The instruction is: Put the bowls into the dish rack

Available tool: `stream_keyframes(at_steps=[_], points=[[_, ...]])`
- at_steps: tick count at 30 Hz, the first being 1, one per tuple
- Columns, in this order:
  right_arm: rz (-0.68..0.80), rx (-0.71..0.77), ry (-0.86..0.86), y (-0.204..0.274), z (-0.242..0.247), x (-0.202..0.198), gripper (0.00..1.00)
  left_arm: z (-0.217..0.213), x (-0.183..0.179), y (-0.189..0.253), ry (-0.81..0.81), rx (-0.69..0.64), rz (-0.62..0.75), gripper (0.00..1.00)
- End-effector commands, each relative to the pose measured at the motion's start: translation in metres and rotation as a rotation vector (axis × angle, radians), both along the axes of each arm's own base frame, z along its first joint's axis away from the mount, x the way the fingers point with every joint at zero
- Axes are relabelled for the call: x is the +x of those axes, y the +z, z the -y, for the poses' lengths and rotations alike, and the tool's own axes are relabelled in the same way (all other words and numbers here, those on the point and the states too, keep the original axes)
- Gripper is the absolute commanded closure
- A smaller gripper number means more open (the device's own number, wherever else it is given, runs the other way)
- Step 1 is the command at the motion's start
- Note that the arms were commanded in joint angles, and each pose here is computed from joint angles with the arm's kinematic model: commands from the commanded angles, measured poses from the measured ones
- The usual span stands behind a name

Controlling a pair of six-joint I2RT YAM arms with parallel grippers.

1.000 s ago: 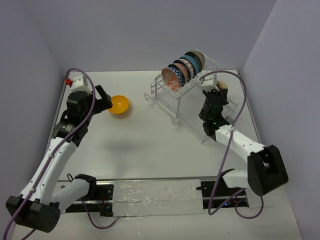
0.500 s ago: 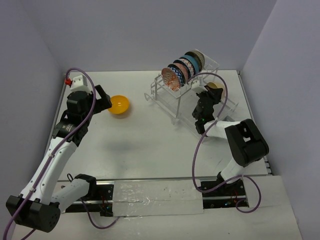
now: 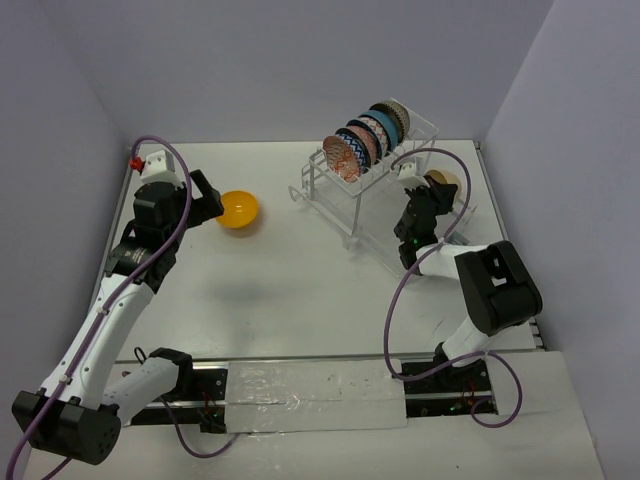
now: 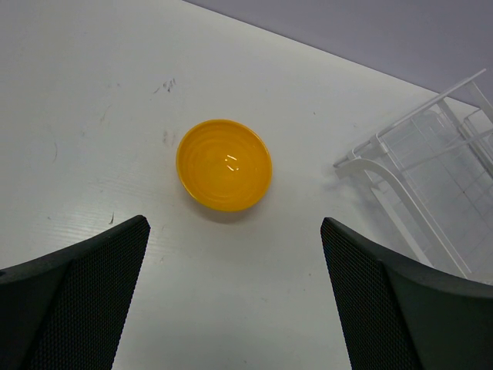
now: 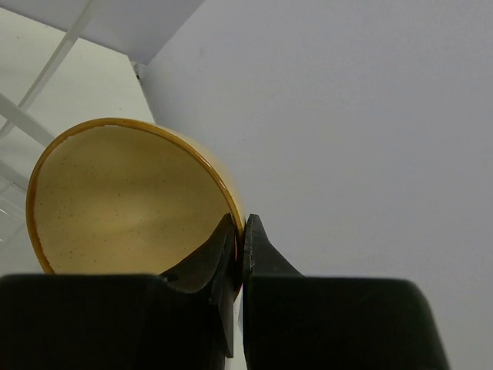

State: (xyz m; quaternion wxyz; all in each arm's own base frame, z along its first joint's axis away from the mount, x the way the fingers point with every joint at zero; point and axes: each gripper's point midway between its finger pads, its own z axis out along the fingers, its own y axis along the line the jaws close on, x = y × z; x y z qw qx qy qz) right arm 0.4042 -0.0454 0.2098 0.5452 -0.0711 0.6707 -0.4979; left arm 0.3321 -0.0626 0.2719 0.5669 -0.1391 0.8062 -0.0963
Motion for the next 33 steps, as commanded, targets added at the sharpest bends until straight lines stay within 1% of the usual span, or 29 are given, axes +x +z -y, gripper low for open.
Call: stream_keyframes(at_steps=[1, 10, 18, 24, 28, 33], points=[[0.136, 0.078, -0.011, 0.022, 0.005, -0.003, 1.00, -0.001, 0.002, 0.006, 0.004, 0.015, 0.032, 0.01], [0.081, 0.128, -0.012, -0.006, 0.008, -0.003, 1.00, -0.001, 0.001, 0.007, 0.000, 0.014, 0.038, 0.01], [0.040, 0.155, -0.067, -0.032, 0.015, -0.002, 1.00, -0.002, 0.000, 0.007, 0.007, 0.018, 0.043, 0.01], [0.063, 0.144, -0.093, -0.027, 0.019, -0.001, 1.00, -0.003, 0.000, 0.007, 0.008, 0.019, 0.046, 0.01], [0.097, 0.114, -0.124, -0.013, 0.023, -0.001, 1.00, -0.003, 0.000, 0.007, 0.010, 0.023, 0.046, 0.01], [0.119, 0.085, -0.108, -0.002, 0.019, 0.005, 1.00, -0.004, 0.000, 0.008, 0.011, 0.023, 0.048, 0.01]])
